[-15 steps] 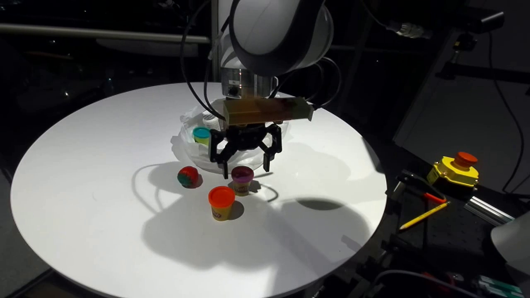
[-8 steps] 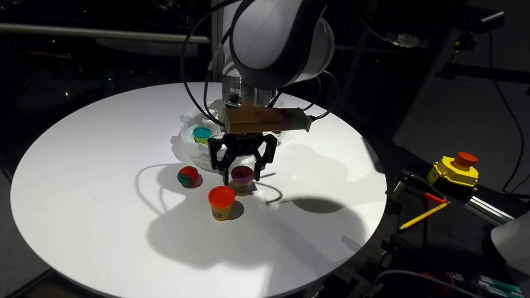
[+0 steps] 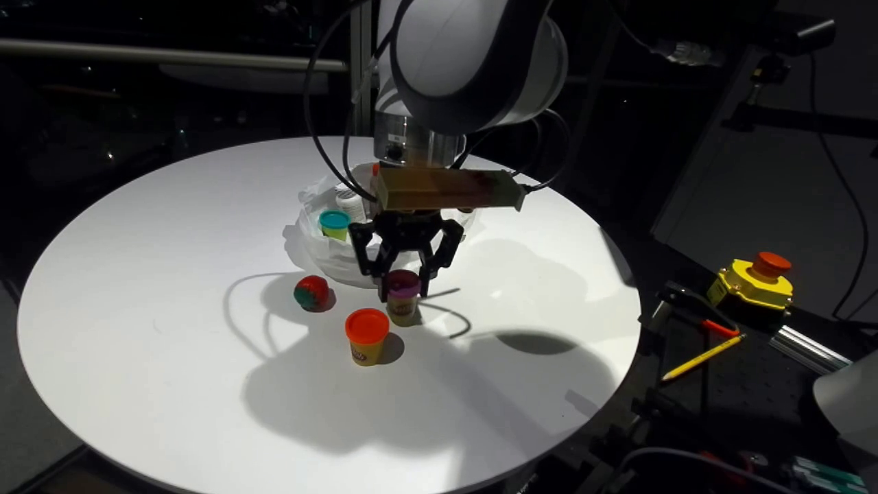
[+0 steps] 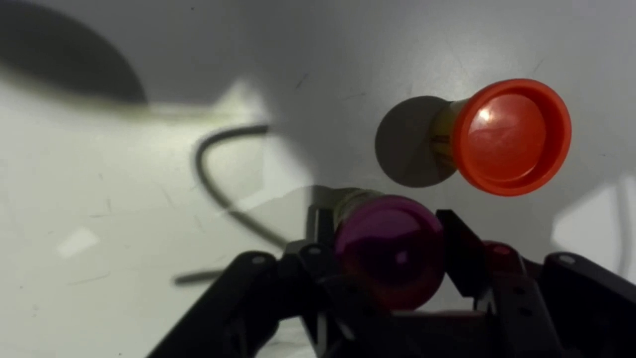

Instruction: Pick up the objects from the table and put them on the plastic

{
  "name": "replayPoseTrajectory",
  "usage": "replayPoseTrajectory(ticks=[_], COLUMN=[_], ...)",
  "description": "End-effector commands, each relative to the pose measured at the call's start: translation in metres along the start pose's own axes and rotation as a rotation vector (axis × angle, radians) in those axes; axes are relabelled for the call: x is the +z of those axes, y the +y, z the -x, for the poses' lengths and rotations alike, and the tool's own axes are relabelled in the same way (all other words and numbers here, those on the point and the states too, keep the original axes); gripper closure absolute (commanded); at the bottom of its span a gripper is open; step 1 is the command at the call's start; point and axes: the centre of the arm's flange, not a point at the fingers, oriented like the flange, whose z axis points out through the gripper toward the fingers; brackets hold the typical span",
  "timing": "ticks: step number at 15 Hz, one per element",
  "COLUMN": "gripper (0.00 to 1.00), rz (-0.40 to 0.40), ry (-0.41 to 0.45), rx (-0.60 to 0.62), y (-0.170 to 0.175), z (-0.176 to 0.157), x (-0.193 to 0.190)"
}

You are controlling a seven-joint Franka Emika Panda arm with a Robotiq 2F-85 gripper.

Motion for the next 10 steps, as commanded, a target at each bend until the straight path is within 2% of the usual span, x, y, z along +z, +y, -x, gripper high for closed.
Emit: replayPoseTrajectory(ticks=[1,5,10], gripper=[0.72,0.72,0.72], rz=[-0.012,-0.084,-0.096], ry=[-0.011,0.068,0.168], rx=[-0.019,-0.028,-0.02], y=[0.0,-0.013,-0.024], z=[0.017,-0.008,-0.051], x=[-0.057,-0.086,-0.087])
